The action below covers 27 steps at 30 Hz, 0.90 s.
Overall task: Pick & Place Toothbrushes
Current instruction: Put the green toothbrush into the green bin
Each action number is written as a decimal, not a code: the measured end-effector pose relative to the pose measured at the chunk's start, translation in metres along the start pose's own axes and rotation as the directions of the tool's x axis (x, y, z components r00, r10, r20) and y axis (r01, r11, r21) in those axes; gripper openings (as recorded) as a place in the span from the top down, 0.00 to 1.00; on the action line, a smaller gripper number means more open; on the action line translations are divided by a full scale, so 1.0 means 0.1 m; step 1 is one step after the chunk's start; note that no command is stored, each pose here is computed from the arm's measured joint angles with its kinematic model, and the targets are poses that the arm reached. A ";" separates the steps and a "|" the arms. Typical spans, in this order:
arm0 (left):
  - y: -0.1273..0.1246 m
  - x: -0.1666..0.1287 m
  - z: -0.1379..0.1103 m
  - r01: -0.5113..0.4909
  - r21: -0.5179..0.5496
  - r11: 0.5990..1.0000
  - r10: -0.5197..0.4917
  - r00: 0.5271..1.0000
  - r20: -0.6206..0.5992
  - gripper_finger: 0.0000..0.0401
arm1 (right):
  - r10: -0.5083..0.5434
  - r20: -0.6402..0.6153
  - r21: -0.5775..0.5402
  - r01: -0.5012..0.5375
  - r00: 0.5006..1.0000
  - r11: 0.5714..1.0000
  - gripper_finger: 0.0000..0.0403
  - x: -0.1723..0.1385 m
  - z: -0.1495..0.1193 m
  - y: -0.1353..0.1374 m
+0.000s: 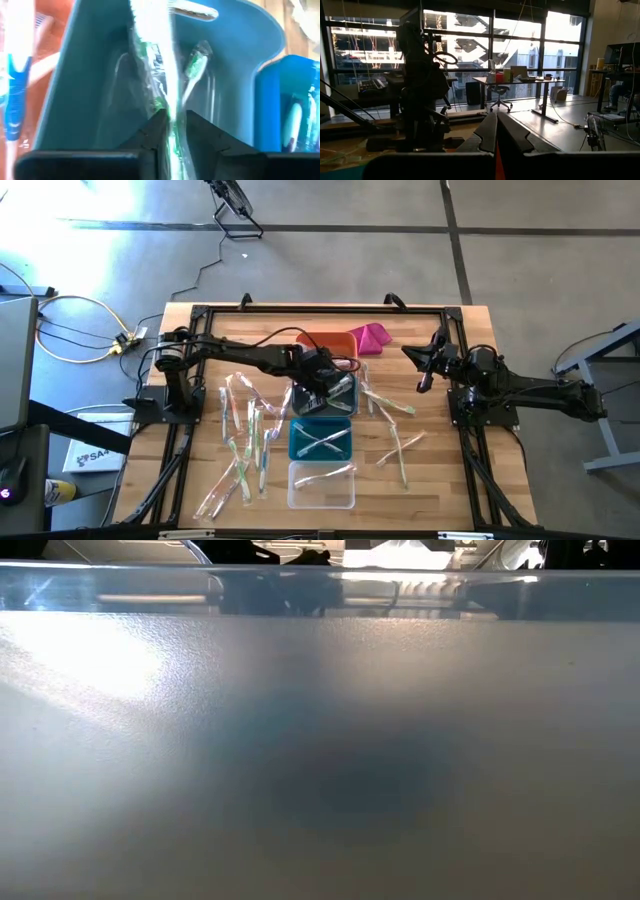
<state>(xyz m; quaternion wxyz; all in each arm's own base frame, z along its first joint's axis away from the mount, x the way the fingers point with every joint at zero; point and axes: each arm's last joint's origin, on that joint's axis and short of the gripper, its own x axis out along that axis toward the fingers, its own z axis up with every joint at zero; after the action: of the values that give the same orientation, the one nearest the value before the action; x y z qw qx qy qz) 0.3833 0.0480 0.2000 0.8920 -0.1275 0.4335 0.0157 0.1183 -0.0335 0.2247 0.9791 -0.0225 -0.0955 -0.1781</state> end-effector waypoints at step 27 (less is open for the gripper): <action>-0.06 -0.54 0.46 -0.068 0.125 0.990 0.067 0.998 0.018 0.72 | 0.000 -0.002 0.000 0.000 1.000 1.000 0.99 0.00 0.00 0.00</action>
<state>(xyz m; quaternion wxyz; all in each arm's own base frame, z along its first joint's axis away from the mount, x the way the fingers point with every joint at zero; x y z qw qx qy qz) 0.3859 0.0574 0.2708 0.9001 -0.0562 0.4315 0.0195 0.1183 -0.0335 0.2245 0.9792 -0.0225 -0.0946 -0.1781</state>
